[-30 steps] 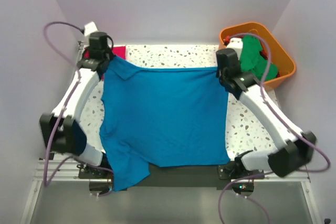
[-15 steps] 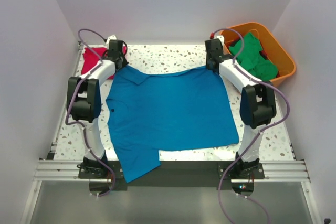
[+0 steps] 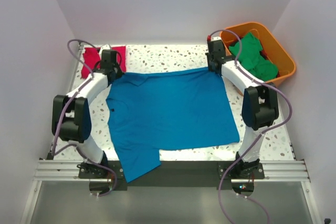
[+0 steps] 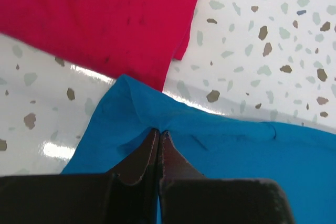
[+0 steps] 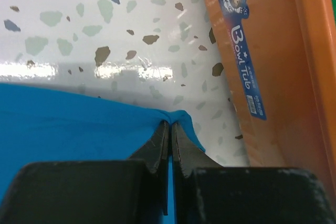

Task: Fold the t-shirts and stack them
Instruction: Fold the tshirt

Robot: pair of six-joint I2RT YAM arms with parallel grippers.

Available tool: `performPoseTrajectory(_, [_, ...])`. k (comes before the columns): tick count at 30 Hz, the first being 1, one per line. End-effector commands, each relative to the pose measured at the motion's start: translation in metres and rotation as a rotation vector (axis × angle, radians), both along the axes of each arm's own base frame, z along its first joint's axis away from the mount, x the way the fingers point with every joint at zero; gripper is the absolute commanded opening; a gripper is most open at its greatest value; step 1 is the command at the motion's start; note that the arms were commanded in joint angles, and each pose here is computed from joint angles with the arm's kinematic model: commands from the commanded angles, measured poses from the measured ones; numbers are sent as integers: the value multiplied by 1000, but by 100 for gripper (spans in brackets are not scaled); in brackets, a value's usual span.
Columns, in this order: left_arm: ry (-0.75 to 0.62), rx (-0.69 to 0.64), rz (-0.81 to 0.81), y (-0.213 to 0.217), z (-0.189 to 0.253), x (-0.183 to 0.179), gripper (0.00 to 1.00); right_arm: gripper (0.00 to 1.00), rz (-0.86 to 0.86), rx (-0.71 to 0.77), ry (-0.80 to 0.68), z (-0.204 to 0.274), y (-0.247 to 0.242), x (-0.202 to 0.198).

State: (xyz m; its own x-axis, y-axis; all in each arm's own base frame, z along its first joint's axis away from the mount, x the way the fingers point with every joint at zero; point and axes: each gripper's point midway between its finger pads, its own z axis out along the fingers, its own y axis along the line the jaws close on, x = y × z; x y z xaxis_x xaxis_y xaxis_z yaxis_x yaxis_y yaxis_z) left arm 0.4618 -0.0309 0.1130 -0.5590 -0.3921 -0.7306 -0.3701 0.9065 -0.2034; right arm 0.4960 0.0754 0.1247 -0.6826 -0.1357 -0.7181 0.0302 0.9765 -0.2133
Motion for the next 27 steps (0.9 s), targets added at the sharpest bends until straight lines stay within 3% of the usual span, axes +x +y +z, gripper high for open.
performPoseTrajectory(1, [-32, -63, 15, -1, 16, -23, 0, 0, 103, -55, -69, 40, -4, -3])
performPoseTrajectory(14, [54, -240, 45, -15, 12, -130, 0, 0, 167, -137, -29, 46, -16, -27])
performPoseTrajectory(27, [187, -370, 8, -34, -2, -201, 0, 0, 195, -195, 16, 37, -27, -49])
